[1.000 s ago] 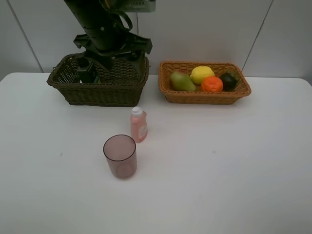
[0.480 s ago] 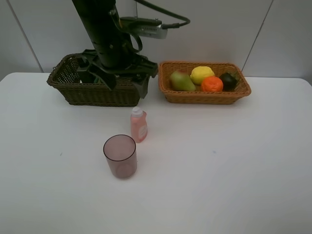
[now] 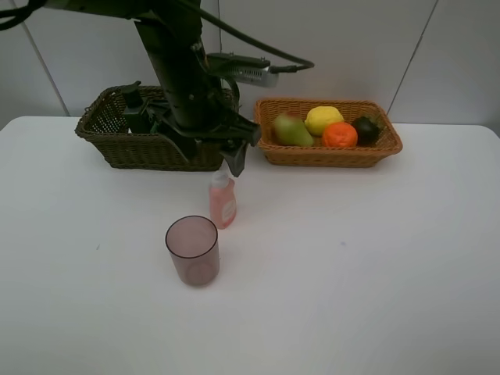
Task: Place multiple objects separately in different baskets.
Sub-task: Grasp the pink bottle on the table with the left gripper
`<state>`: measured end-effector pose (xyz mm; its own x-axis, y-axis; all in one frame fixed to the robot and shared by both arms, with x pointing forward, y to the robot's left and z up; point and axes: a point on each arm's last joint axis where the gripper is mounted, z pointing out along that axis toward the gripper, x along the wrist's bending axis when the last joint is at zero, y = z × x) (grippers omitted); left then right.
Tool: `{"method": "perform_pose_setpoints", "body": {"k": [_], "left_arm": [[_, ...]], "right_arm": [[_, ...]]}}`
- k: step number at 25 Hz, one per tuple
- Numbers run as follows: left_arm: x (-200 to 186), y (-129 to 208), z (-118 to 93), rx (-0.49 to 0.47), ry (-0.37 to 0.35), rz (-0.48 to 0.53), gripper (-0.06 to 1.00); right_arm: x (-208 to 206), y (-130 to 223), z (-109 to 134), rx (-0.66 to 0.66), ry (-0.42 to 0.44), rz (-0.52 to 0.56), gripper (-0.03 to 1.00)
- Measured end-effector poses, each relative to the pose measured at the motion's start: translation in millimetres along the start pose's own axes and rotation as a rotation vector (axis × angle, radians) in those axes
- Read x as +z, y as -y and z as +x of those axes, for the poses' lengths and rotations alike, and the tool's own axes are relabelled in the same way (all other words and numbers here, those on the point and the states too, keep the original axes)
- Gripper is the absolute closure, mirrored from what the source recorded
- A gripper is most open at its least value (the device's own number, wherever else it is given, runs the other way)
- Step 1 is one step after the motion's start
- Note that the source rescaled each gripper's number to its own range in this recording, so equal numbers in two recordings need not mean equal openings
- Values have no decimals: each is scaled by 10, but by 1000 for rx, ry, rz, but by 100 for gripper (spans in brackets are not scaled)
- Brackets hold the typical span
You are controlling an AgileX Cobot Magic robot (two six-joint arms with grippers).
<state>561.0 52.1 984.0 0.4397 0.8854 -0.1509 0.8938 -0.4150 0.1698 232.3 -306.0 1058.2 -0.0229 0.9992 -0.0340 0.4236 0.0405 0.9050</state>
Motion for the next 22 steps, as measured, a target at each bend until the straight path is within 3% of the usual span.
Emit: {"method": "perform_pose_setpoints", "body": {"k": [22], "left_arm": [[510,-40,35,48,10,61,-6]], "right_arm": [[0,0,0,0,0,0,-3]]}}
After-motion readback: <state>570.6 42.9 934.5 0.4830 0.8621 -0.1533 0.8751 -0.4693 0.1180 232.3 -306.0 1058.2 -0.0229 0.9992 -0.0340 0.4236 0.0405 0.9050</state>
